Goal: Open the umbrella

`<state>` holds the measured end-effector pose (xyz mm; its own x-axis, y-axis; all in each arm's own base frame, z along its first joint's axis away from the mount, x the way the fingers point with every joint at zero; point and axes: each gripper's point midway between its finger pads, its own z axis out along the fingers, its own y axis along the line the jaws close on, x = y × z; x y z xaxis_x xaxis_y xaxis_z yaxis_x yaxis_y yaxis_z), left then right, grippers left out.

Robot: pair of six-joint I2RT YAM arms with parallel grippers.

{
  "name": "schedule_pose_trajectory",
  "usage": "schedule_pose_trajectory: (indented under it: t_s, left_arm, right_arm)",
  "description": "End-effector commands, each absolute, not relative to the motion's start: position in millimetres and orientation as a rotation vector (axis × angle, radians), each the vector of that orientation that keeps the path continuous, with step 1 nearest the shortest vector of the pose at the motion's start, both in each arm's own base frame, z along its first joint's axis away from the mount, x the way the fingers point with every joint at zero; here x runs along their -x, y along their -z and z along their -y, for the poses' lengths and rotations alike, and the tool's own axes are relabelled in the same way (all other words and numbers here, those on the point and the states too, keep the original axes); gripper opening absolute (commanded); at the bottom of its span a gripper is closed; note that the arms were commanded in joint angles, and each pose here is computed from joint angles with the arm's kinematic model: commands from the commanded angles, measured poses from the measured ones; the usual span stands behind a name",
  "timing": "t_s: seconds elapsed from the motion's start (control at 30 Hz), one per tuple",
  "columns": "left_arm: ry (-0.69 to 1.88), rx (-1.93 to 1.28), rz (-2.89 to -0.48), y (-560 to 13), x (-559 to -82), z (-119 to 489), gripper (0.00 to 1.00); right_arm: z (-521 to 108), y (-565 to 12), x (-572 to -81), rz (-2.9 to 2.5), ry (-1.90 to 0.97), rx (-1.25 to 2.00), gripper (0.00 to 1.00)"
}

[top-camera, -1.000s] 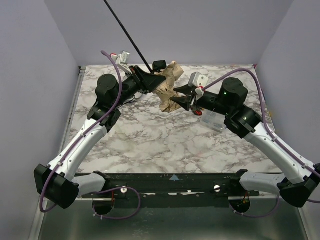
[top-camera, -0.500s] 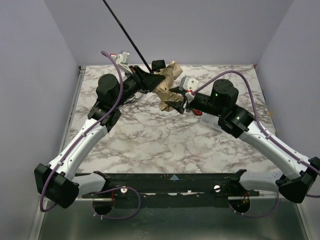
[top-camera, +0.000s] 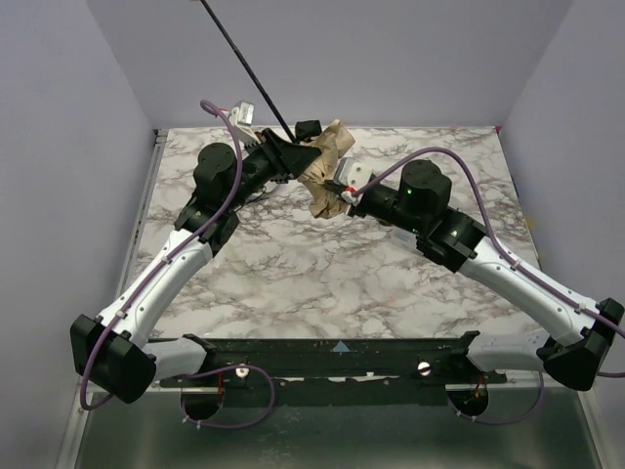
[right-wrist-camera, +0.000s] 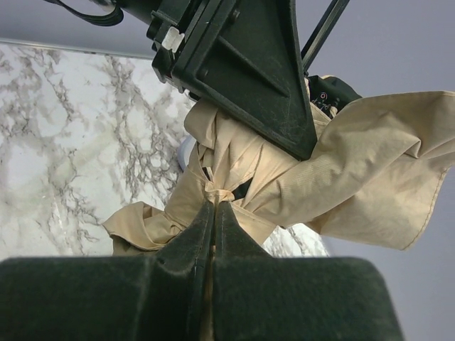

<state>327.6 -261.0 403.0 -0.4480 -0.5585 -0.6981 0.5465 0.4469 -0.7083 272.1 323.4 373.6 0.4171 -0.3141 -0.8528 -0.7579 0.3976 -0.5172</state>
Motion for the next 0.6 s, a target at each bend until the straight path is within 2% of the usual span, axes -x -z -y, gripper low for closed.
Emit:
schedule_pose_trajectory:
  t_s: [0.0, 0.23, 0.57]
  left_arm:
    - [1.345, 0.052, -1.494, -442.9, -318.8, 263.0, 0.00]
    - [1.339, 0.122, -1.522, -439.3, -327.9, 261.2, 0.00]
    - [1.342, 0.167, -1.547, -434.0, -334.1, 258.5, 0.00]
  right_arm:
    - [-332.4, -346.3, -264.8, -1.184, -0.391, 1.265, 0.00]
    - [-346.0, -326.2, -229.5, -1.154, -0.537, 1.401, 0.00]
    - [-361.6, -311.3, -193.2, -1.092, -0.600, 1.520, 0.00]
